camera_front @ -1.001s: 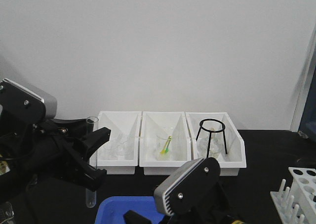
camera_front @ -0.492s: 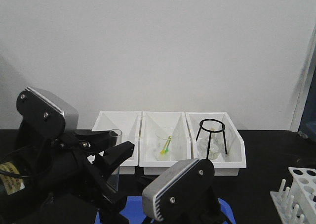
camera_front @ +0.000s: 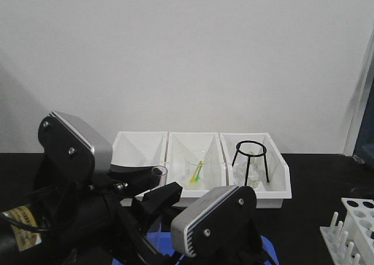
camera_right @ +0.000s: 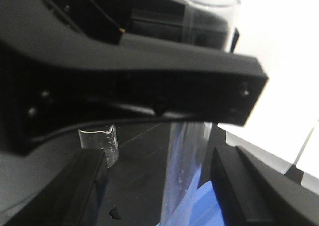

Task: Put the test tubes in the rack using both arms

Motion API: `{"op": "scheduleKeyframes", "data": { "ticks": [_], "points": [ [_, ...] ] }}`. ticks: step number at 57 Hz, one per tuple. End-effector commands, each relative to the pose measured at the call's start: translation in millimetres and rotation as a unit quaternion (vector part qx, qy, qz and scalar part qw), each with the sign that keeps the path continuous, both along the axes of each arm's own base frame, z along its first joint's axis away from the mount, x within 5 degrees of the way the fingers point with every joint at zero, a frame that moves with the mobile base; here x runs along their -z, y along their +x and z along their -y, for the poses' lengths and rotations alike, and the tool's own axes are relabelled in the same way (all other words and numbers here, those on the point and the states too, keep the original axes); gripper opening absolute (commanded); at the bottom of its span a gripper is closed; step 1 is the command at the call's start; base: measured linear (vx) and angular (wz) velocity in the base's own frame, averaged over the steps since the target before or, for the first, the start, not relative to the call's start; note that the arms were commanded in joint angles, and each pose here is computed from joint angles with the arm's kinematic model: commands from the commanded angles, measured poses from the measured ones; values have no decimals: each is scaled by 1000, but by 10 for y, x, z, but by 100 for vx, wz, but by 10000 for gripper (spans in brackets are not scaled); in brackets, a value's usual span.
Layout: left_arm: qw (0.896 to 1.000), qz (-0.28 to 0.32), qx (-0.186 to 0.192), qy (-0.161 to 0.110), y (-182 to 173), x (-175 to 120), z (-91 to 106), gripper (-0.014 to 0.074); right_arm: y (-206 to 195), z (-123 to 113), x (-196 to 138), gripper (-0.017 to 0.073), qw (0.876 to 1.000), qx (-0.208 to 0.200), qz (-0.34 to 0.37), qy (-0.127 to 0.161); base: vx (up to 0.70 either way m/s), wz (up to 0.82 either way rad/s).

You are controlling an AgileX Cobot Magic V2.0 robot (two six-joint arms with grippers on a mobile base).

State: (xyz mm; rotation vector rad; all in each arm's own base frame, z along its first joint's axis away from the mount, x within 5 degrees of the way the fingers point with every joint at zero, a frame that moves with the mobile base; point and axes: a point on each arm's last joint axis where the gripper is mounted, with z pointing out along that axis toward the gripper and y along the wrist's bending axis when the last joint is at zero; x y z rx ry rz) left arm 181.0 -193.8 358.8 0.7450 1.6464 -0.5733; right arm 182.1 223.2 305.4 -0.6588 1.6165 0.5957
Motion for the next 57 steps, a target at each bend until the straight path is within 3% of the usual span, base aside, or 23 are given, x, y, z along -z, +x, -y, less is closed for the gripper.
{"op": "scheduleKeyframes", "data": {
  "ticks": [1, 17, 29, 41, 57],
  "points": [
    [998, 40, 2, -53, -53, -253, 0, -22, 16, 39, -263, 510, 997, 18, 59, 50, 0, 0],
    [998, 39, 7, -52, -74, -251, 19, -22, 46, 74, -316, 499, 993, 41, 68, 83, 0, 0],
    [998, 42, 6, -54, -72, -257, 19, -22, 68, 101, -302, 426, 992, 62, 39, 104, 0, 0],
    [998, 42, 6, -54, -72, -257, 19, -22, 69, 101, -301, 302, 992, 62, 38, 104, 0, 0],
    [998, 42, 6, -54, -72, -257, 19, -22, 69, 101, -302, 57, 992, 62, 38, 104, 0, 0]
  ]
}}
